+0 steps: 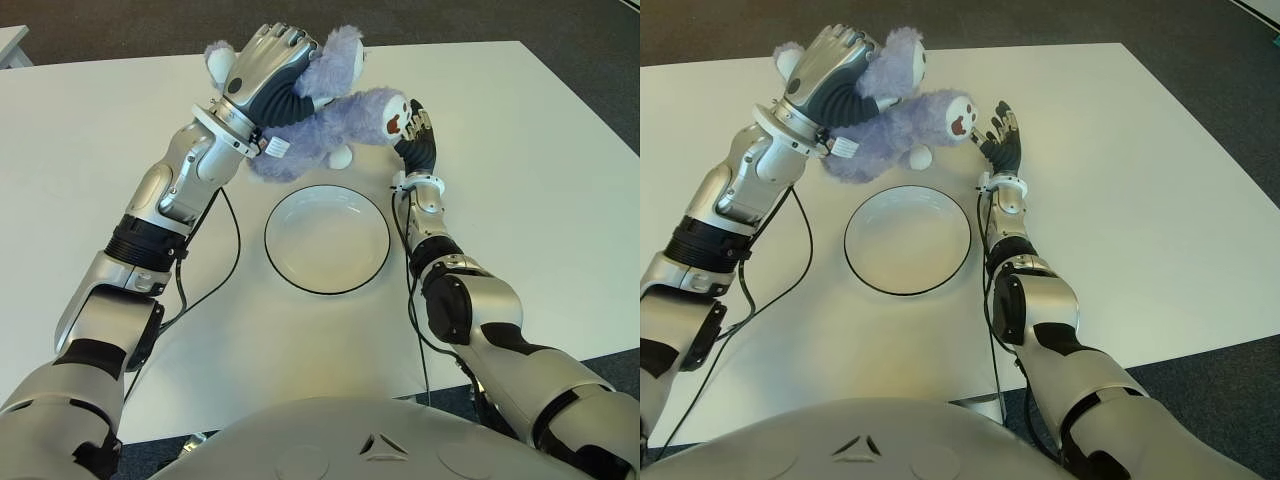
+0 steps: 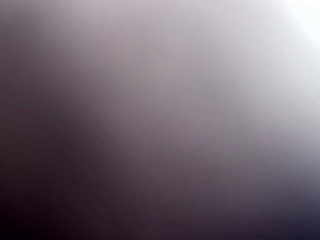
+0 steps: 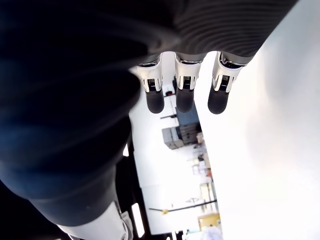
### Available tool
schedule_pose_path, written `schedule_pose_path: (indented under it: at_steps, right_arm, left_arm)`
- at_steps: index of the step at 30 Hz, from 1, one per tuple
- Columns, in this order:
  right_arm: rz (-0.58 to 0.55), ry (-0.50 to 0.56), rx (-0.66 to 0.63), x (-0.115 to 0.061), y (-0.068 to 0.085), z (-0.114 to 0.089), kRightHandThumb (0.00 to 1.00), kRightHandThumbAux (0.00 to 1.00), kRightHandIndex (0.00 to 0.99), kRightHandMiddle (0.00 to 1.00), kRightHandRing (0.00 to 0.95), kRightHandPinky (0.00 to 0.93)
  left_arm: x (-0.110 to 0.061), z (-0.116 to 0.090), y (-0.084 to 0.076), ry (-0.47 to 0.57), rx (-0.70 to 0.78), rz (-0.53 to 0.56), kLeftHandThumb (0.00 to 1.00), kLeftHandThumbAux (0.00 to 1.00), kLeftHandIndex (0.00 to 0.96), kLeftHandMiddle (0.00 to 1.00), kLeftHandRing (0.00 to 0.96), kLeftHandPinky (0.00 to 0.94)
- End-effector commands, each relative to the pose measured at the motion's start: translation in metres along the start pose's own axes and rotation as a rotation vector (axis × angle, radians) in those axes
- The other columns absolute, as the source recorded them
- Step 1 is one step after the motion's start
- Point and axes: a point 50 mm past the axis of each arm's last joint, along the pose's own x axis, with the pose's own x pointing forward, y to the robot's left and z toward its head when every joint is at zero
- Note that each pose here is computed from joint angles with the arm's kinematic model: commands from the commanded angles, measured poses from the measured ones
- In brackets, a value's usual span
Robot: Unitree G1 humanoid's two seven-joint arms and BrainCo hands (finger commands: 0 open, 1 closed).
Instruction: Put the doll into the plate.
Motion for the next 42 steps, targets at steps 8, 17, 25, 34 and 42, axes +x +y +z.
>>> schedule_pose_path:
  at_steps: [8, 17, 25, 34, 42]
  right_arm:
    - [-0.021, 0.089, 0.018, -0.013, -0.003, -0.023, 0.279, 0.905, 0.087, 0.066, 0.053, 0.09]
    - [-0.022, 0.086, 0.034, -0.013, -0.003, -0.022, 0.303, 0.901, 0.091, 0.066, 0.059, 0.093]
    - [-0.019, 0.086, 0.026, -0.013, -0.003, -0.022, 0.247, 0.885, 0.082, 0.05, 0.048, 0.084]
    - [-0.023, 0.088, 0.027, -0.013, -0.003, -0.023, 0.258, 0.884, 0.088, 0.062, 0.058, 0.097]
    - [-0.025, 0.083, 0.003, -0.014, -0.003, -0.023, 0.266, 0.878, 0.096, 0.07, 0.058, 0.08]
  left_arm:
    - [-0.004, 0.007, -0.005, -0.021, -0.033, -0.008, 0.9, 0.644, 0.734, 0.836, 0.845, 0.846]
    - [-0.005, 0.012, -0.008, -0.042, -0.071, -0.001, 0.916, 0.64, 0.737, 0.836, 0.845, 0.85]
    - [-0.006, 0.016, -0.011, -0.051, -0.065, -0.012, 0.911, 0.638, 0.728, 0.83, 0.841, 0.858]
    - [-0.008, 0.023, -0.012, -0.042, -0.074, -0.035, 0.903, 0.631, 0.716, 0.823, 0.839, 0.861]
    - [-0.009, 0.026, -0.014, -0.039, -0.109, -0.058, 0.907, 0.624, 0.712, 0.82, 0.837, 0.861]
